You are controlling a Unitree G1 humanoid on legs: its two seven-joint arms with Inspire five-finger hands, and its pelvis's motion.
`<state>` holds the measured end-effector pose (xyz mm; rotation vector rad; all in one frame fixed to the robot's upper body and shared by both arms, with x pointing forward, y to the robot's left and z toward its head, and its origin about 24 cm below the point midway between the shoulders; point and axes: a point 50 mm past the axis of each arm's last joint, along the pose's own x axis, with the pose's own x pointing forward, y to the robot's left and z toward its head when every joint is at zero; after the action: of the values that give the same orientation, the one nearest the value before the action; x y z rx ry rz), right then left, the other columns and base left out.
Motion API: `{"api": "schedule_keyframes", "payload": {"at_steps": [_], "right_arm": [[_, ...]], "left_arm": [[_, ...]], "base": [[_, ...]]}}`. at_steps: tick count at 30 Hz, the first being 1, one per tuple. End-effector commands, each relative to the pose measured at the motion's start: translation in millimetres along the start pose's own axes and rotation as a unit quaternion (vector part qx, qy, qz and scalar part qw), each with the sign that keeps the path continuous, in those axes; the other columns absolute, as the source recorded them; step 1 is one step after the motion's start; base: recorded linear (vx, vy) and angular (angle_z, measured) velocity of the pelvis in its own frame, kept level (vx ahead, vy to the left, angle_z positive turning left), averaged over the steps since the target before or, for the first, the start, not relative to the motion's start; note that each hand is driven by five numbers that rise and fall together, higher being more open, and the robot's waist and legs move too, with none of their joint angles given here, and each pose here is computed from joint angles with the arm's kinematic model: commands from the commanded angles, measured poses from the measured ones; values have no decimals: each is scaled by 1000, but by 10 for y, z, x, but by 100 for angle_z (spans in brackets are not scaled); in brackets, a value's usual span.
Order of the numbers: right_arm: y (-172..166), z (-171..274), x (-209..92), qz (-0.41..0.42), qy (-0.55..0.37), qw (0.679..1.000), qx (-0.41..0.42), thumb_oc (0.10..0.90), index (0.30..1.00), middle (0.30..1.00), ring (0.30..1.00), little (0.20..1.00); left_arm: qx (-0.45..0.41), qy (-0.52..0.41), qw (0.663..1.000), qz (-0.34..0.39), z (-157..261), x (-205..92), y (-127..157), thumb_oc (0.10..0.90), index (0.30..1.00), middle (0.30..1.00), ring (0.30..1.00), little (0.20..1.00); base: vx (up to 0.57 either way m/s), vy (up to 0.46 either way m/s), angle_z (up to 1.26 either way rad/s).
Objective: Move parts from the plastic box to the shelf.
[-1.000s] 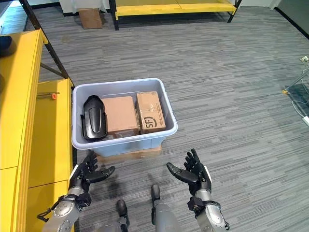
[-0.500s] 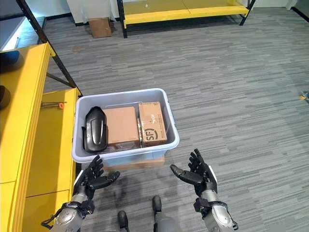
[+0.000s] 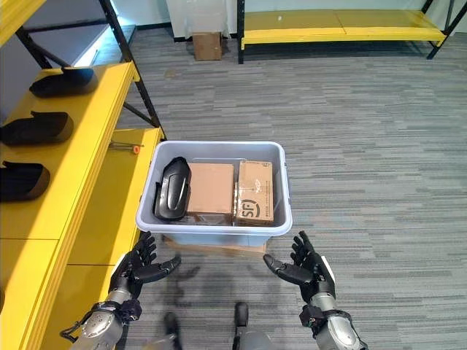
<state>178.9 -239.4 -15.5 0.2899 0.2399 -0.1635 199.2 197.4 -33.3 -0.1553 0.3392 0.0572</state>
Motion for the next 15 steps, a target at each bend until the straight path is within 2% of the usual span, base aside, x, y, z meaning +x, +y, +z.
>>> {"api": "schedule_keyframes", "payload": {"at_steps": [1,3,6,11,15], "right_arm": [[133,349,3,45,-89,994,-45,900,1000,1000,1000,1000],[210,244,-15,61,-71,995,-24,900,1000,1000,1000,1000],[248,173,-33,71,-56,996,-19,900,1000,1000,1000,1000],[261,145,-36,66,-53,996,-11,900,1000,1000,1000,1000],[264,212,-16,69,-66,995,-37,900,1000,1000,1000,1000]], "left_arm": [[19,-96,995,-6,373,6,48,900,1000,1000,1000,1000],[18,-98,995,-19,368,-28,21,900,1000,1000,1000,1000],[31,-96,995,-17,370,-51,66,900,1000,1000,1000,1000],[27,-93,995,-10,365,-67,107,900,1000,1000,1000,1000],[30,-89,995,-22,360,-73,85,900,1000,1000,1000,1000]], "base": [[186,314,-65],[212,407,-110],[72,159,-63],[47,125,-20],[41,46,-7]]}}
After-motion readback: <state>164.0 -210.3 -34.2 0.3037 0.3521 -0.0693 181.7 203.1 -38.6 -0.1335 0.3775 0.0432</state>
